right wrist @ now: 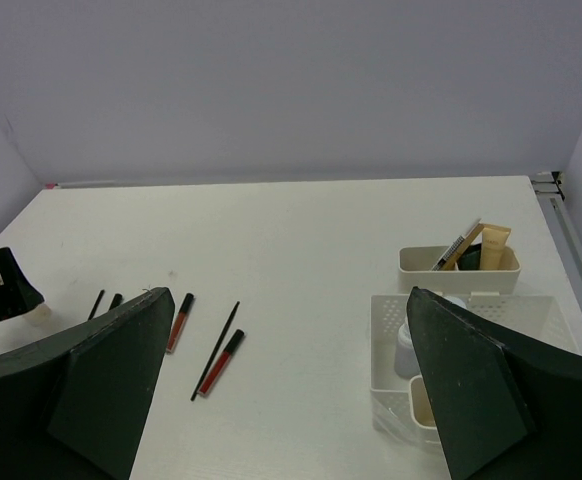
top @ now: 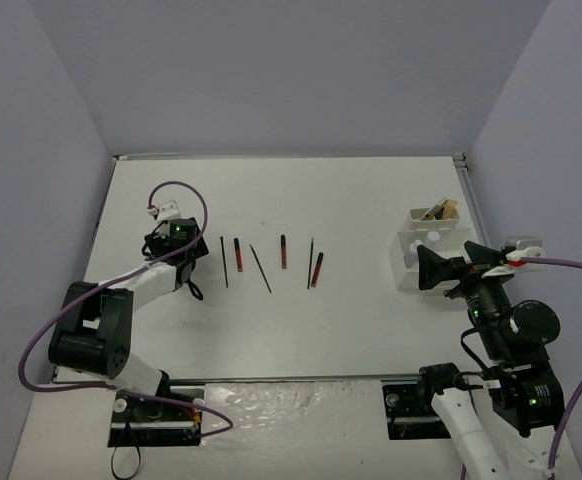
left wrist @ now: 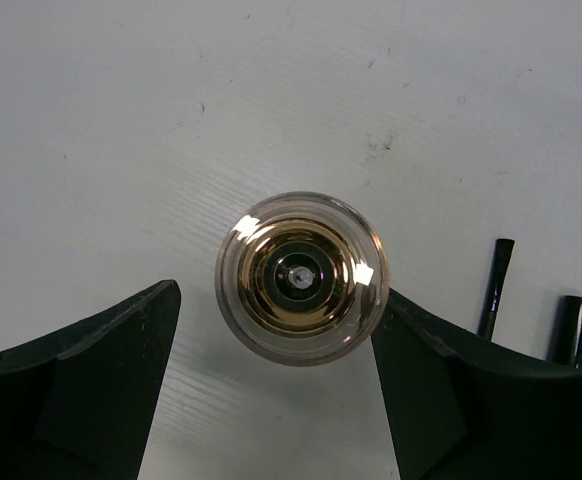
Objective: Organize the makeup
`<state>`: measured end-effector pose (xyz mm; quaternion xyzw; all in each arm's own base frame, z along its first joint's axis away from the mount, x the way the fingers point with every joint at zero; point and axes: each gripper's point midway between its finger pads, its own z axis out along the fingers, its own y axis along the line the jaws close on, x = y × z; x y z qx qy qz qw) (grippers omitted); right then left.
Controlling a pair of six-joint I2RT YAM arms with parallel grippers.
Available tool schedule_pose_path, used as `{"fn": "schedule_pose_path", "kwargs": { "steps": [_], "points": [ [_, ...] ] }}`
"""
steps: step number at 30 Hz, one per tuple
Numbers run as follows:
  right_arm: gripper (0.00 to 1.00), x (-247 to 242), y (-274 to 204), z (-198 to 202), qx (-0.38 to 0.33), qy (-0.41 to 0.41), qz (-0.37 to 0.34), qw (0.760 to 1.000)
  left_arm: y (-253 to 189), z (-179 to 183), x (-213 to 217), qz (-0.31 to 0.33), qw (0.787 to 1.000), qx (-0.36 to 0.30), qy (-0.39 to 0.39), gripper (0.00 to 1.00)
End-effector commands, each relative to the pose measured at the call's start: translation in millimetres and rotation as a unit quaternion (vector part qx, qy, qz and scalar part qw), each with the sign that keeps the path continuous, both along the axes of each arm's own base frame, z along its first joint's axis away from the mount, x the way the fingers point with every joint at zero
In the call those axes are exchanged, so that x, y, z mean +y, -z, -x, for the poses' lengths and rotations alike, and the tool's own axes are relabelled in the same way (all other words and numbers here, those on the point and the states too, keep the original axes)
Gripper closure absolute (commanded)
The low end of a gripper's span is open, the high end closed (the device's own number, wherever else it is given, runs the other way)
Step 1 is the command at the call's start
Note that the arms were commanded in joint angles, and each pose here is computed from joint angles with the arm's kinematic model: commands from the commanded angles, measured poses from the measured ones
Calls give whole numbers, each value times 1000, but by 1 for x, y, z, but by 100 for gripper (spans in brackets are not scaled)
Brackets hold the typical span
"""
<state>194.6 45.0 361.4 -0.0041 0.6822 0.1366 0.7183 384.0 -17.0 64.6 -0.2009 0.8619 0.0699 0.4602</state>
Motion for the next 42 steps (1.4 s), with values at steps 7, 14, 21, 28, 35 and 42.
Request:
{"fn": "schedule_pose_path", "kwargs": {
  "steps": [7, 14, 21, 28, 35, 42],
  "points": [
    [0, 4, -15, 0, -36, -12, 11, 999, -24, -25, 1, 2, 997, -67, -23, 32],
    [0, 5, -12, 1, -35, -13, 15, 999, -19, -30, -3, 3, 998, -67, -13, 38],
    [0, 6, -10, 0, -34, -16, 18, 999, -13, -35, -7, 3, 998, -62, -4, 58],
    [0, 9, -10, -1, -31, -23, 19, 999, -26, -31, -12, -1, 998, -68, 5, 95],
    [0, 37, -9, -8, -2, -99, 37, 994, -79, -20, -48, 7, 993, -91, 73, 100],
    [2, 74, -10, -15, 46, -206, 51, 976, -151, 20, -155, -4, 936, -100, 337, 100]
  ]
}}
